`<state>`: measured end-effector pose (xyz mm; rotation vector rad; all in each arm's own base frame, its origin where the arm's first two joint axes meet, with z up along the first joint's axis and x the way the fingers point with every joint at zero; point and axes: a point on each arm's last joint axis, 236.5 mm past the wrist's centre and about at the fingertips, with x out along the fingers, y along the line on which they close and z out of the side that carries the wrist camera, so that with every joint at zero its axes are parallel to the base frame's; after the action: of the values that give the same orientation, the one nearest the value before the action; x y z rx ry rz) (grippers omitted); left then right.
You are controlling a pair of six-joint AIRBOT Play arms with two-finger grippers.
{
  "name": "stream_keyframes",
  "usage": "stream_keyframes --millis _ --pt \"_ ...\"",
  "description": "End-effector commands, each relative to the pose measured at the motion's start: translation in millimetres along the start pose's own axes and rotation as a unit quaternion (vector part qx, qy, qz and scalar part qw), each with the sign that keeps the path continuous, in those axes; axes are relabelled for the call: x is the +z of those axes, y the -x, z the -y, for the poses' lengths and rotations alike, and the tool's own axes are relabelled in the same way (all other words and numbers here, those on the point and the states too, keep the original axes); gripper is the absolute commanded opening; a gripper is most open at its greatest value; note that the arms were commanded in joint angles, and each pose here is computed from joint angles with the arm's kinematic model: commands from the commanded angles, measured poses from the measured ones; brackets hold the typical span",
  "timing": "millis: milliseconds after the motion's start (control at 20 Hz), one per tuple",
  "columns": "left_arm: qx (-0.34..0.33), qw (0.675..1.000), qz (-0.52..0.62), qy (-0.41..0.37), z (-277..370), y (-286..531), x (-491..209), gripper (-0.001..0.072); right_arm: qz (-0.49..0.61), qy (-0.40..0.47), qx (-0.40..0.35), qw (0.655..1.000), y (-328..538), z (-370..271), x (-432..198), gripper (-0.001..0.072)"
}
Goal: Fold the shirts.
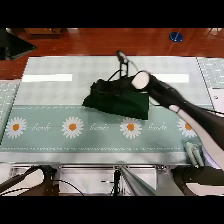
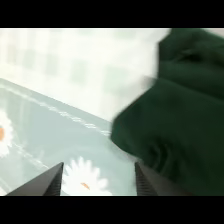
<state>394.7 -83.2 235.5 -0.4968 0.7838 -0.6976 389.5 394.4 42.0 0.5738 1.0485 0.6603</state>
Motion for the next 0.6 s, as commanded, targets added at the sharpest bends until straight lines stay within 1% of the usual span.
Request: stream_keyframes --millis 0,150,250,350,400,450,500,550 --pt "-0.002 0.999 -0.039 0.004 -5 -19 -25 0.0017 0.019 -0.009 0.03 0.999 -15 -21 -4 0.0517" --pt "0.002 0.998 -0.057 0.025 -23 -31 -45 0.0017 -0.014 0.032 0.027 0.999 32 -14 6 0.0517" --pt "0.015 0.997 -0.07 0.04 -38 -37 -59 0.0018 -0.019 0.067 -0.018 0.997 83 15 24 0.0516" --pt "0.036 0.994 -0.091 0.049 -54 -40 -75 0.002 -0.012 0.098 -0.126 0.987 152 73 45 0.0516" --pt "0.054 0.992 -0.105 0.049 -65 -40 -83 0.0024 -0.011 0.102 -0.205 0.973 194 112 52 0.0516" --pt "0.073 0.989 -0.12 0.049 -77 -39 -92 0.0079 -0.015 0.096 -0.302 0.948 246 159 54 0.0515" --pt "0.092 0.985 -0.135 0.049 -88 -38 -101 0.0208 -0.027 0.079 -0.392 0.916 298 200 51 0.0516" --pt "0.104 0.983 -0.146 0.05 -96 -38 -108 0.036 -0.057 0.057 -0.466 0.881 347 236 38 0.0517"
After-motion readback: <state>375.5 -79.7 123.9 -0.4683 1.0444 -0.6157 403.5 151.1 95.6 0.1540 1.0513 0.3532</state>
